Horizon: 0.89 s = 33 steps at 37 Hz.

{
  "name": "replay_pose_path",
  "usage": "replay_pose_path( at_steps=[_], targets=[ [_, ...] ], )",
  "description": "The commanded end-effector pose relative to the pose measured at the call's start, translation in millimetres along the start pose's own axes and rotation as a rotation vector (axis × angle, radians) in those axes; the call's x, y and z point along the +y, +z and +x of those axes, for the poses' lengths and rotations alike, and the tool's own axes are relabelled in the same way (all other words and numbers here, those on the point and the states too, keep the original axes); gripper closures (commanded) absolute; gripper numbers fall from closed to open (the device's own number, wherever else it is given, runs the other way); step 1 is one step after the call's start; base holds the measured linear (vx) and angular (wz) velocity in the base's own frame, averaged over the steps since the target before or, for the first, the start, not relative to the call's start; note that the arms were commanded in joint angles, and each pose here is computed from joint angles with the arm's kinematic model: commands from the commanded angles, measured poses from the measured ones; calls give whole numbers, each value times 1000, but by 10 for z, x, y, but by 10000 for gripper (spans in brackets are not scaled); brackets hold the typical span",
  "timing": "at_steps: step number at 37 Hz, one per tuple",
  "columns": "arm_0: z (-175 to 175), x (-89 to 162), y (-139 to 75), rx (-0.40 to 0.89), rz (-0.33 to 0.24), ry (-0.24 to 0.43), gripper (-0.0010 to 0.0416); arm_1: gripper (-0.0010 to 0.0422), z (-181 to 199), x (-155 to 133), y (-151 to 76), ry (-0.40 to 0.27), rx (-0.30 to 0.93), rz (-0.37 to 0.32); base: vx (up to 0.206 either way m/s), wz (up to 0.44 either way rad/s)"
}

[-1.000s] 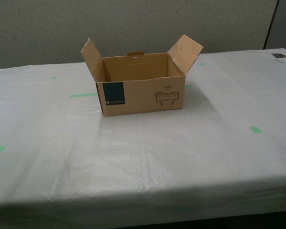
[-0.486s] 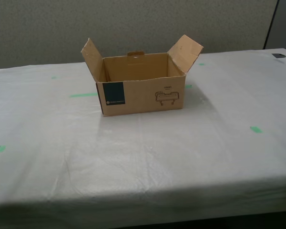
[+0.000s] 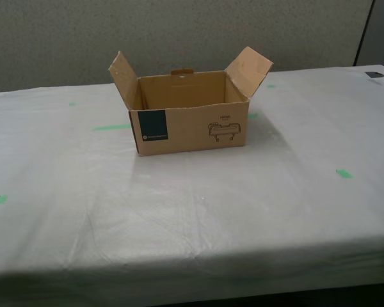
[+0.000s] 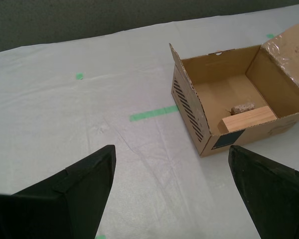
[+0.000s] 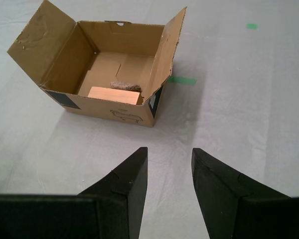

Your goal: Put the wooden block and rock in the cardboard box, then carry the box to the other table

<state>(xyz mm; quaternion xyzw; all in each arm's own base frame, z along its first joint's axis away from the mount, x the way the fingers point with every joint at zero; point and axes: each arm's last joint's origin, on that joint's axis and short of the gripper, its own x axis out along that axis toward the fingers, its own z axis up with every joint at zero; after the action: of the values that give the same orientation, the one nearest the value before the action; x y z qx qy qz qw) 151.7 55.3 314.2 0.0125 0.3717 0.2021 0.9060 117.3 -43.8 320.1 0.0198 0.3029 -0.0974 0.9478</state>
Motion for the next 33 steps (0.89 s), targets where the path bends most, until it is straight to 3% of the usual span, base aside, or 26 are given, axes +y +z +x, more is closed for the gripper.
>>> replay_pose_path(
  at_steps=[1, 33],
  targets=[
    [-3, 1, 3, -3, 1, -1, 287, 105, -2, -1, 2, -3, 0, -1, 0, 0],
    [-3, 2, 17, -17, -1, 0, 286, 105, -2, -1, 2, -3, 0, -1, 0, 0]
  ],
)
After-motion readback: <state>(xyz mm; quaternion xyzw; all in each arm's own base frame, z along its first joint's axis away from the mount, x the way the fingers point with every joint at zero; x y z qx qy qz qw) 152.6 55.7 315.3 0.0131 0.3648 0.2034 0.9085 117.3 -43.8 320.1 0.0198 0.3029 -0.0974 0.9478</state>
